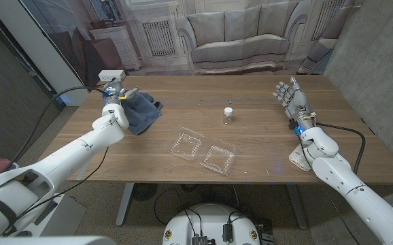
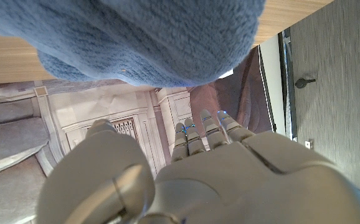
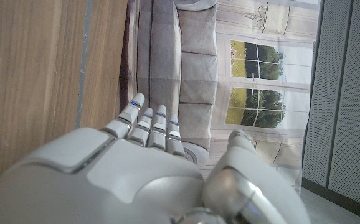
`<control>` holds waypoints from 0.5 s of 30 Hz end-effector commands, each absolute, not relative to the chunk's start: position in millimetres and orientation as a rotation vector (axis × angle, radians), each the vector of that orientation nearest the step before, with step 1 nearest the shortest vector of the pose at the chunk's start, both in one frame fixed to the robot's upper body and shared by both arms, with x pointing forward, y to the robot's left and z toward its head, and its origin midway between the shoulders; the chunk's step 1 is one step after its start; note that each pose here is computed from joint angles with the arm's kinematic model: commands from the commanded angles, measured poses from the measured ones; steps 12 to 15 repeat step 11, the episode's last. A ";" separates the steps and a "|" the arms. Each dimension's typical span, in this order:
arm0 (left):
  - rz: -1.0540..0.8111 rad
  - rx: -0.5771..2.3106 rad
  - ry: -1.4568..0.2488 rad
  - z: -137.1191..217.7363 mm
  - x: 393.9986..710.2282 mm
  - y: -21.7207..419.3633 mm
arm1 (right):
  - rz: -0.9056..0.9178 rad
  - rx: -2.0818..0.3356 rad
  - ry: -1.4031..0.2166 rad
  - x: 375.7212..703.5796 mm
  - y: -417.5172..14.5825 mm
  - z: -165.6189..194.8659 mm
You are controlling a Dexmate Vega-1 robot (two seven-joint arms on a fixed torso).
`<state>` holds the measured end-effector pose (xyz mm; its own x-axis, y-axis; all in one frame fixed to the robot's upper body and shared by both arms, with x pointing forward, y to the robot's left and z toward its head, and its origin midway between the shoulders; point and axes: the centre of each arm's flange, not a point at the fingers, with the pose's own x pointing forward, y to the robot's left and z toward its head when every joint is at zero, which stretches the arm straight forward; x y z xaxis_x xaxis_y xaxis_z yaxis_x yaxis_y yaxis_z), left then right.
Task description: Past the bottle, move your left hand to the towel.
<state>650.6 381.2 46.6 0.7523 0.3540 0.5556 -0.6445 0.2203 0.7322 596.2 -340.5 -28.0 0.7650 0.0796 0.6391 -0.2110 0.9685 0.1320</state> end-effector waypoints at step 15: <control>0.690 1.141 -0.320 46.8 650.9 379.6 | 0.156 0.195 -0.680 591.1 -335.2 -28.1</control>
